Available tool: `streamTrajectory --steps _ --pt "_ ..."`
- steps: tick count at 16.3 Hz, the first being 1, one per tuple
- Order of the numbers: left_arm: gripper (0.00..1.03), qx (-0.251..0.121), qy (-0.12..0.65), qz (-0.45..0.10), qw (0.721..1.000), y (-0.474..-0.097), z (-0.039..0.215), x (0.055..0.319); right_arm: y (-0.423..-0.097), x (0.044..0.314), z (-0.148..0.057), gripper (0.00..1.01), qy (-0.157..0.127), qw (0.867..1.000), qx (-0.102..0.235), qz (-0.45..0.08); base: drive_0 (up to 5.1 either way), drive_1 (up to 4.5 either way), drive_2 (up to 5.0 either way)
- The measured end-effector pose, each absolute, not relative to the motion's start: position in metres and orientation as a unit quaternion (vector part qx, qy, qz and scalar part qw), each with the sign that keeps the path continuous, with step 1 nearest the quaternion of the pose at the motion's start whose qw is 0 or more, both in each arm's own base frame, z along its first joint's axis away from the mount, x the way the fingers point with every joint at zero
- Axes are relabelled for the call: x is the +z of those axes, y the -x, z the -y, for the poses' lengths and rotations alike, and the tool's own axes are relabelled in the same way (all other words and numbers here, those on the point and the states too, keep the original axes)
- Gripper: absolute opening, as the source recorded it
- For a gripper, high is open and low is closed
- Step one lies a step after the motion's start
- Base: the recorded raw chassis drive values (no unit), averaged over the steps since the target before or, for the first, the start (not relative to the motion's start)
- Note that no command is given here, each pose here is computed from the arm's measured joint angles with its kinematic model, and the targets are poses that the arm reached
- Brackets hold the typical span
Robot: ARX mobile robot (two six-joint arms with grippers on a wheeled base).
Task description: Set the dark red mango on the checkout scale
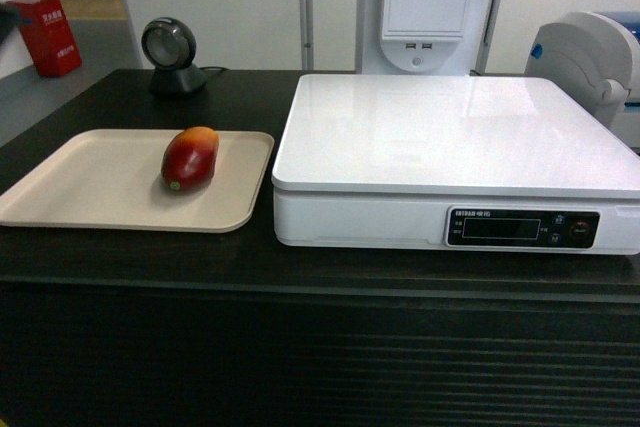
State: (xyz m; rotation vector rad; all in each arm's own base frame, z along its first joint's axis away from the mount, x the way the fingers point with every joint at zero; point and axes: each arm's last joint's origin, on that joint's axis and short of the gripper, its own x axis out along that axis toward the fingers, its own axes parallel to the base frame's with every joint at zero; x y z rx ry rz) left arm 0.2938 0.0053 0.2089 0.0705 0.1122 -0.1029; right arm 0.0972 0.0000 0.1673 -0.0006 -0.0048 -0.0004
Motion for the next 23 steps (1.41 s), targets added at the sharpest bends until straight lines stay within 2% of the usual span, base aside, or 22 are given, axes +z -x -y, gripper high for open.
streamTrajectory --steps 2,5,8,15,23 --pt "0.98 -0.081 -0.034 -0.123 0.988 -0.348 0.006 0.183 -0.097 0.167 0.0 0.98 0.0 1.0 0.0 0.002 0.0 0.0 0.0" --pt "0.98 -0.112 -0.041 -0.182 0.976 -0.412 0.024 0.155 -0.097 0.167 0.0 0.98 0.0 1.0 0.0 0.002 0.0 0.0 0.0" --pt "0.98 -0.124 -0.043 -0.227 0.965 -0.45 0.033 0.127 -0.097 0.167 0.0 0.98 0.0 1.0 0.0 0.002 0.0 0.0 0.0" --pt "0.98 -0.129 -0.014 -0.287 0.949 -0.498 0.03 0.122 -0.097 0.167 0.0 0.98 0.0 1.0 0.0 0.002 0.0 0.0 0.0" --pt "0.98 -0.121 0.012 -0.383 0.916 -0.508 0.028 0.104 -0.097 0.167 0.0 0.98 0.0 1.0 0.0 0.002 0.0 0.0 0.0"
